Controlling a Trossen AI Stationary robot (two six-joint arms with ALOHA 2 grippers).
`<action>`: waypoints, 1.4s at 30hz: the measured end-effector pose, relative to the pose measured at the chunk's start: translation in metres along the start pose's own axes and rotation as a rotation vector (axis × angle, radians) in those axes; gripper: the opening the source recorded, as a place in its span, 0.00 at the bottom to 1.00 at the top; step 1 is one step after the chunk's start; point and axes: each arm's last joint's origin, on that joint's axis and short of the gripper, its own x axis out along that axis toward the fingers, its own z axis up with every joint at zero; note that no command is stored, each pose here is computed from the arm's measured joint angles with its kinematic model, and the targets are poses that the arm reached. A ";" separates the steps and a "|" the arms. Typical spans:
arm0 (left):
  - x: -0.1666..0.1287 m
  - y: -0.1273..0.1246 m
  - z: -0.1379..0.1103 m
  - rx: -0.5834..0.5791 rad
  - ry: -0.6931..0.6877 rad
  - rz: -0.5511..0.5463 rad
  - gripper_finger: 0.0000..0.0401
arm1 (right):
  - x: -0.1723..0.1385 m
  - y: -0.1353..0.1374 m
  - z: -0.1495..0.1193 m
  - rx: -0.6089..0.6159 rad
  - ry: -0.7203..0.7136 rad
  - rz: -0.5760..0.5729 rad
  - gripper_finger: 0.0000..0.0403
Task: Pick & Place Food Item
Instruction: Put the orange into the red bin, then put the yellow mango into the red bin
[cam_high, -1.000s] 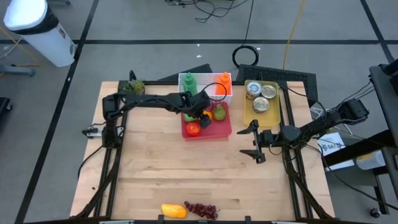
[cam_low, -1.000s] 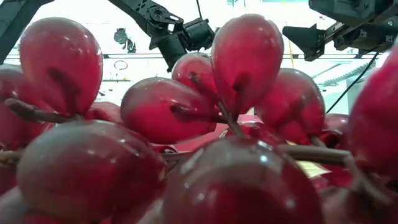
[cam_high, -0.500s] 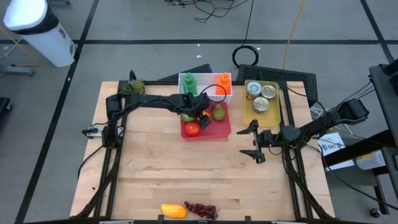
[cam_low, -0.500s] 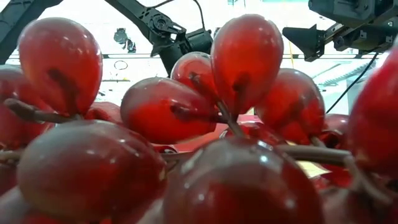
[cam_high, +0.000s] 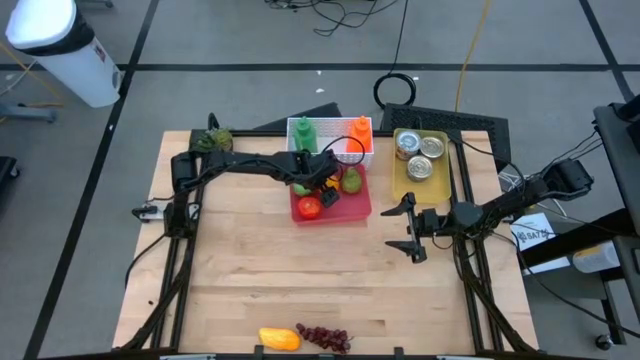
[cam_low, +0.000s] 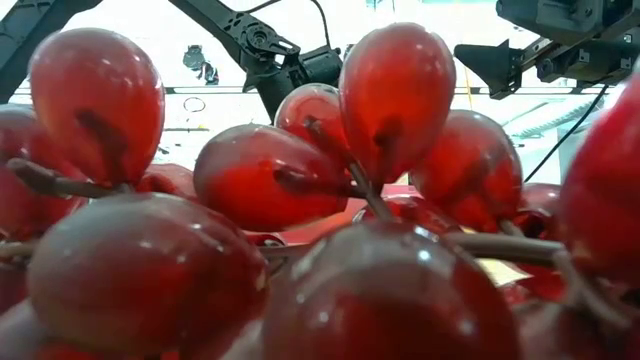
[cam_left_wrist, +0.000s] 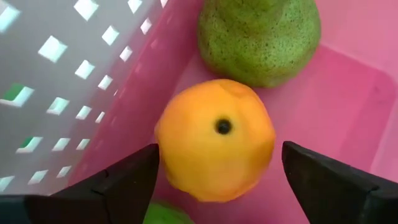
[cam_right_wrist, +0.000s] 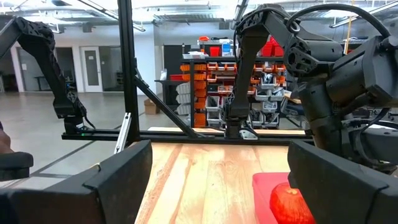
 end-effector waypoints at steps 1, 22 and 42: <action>0.000 0.000 0.000 0.000 0.000 0.000 0.87 | 0.000 0.000 0.000 0.000 0.001 0.000 0.89; -0.103 0.002 0.013 0.076 -0.139 -0.067 0.85 | 0.000 0.000 -0.002 -0.004 0.022 0.000 0.89; -0.205 -0.167 -0.137 0.214 0.105 -0.434 0.83 | 0.000 0.000 -0.003 -0.002 0.030 0.001 0.89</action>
